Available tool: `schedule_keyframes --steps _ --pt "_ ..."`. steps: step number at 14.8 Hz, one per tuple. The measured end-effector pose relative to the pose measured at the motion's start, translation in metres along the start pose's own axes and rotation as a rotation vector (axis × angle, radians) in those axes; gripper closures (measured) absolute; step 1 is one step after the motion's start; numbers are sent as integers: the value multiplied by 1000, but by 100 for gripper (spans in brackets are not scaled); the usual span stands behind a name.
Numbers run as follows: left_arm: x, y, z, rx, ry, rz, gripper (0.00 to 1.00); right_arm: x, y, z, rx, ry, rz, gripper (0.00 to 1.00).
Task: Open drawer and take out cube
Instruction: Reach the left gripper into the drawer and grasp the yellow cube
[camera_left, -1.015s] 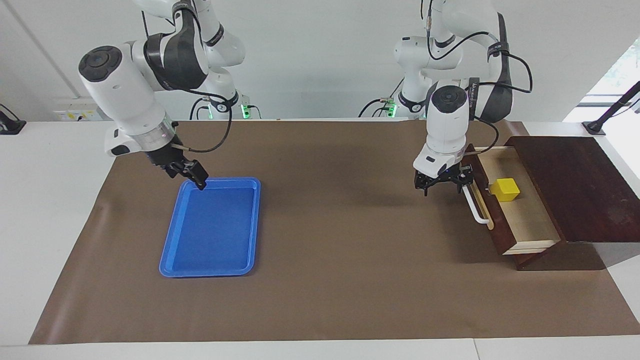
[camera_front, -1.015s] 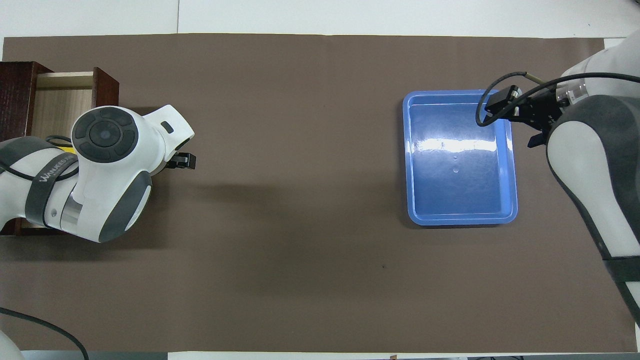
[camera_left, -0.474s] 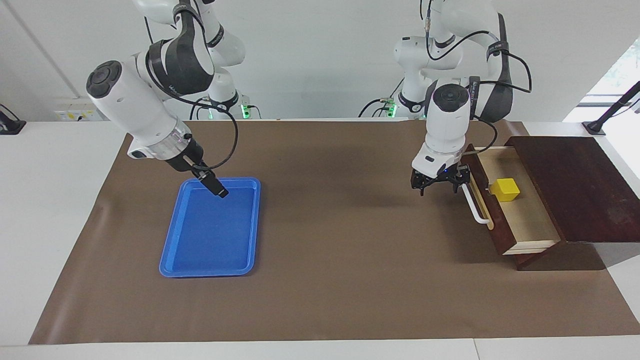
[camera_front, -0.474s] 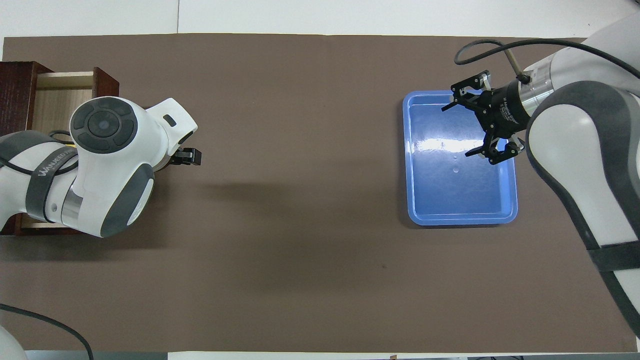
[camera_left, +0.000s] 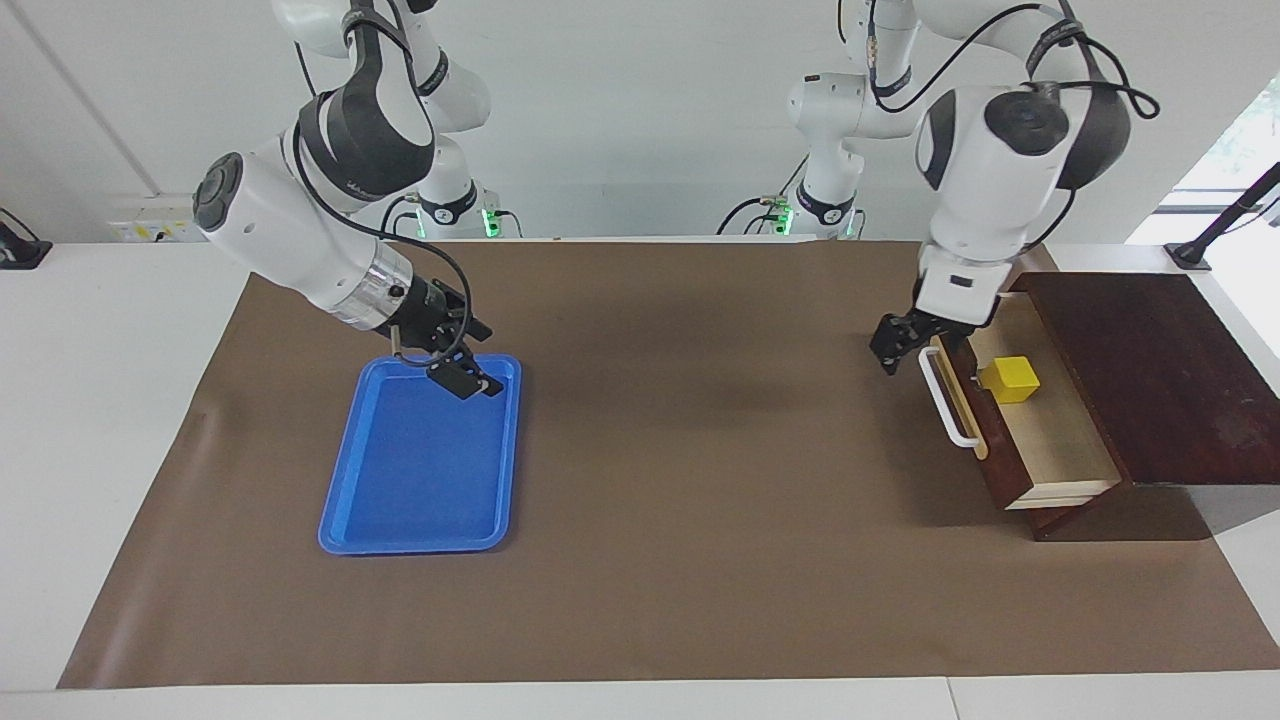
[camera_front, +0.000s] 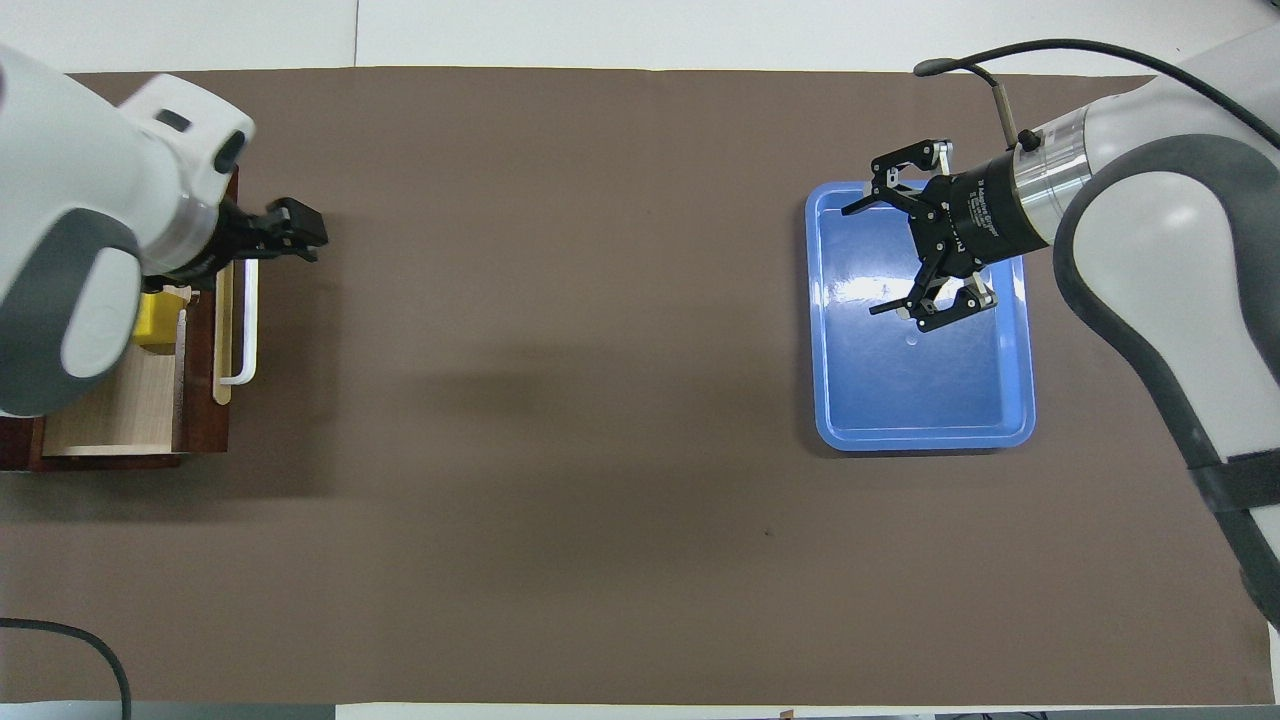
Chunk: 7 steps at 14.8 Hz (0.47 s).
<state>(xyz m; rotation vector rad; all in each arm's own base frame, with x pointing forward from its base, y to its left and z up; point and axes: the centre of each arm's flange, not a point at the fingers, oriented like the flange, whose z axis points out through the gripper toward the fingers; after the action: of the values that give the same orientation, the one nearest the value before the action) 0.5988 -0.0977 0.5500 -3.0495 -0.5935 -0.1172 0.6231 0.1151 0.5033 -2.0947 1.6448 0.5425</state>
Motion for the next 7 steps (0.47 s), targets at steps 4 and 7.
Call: schedule_keyframes --steps 4,7 --pt "43 -80 -7 -23 -7 -506 0 -2 0 19 22 -91 65 0" --pt "50 -100 3 -2 -18 -793 0 -5 4 38 -4 -101 69 0"
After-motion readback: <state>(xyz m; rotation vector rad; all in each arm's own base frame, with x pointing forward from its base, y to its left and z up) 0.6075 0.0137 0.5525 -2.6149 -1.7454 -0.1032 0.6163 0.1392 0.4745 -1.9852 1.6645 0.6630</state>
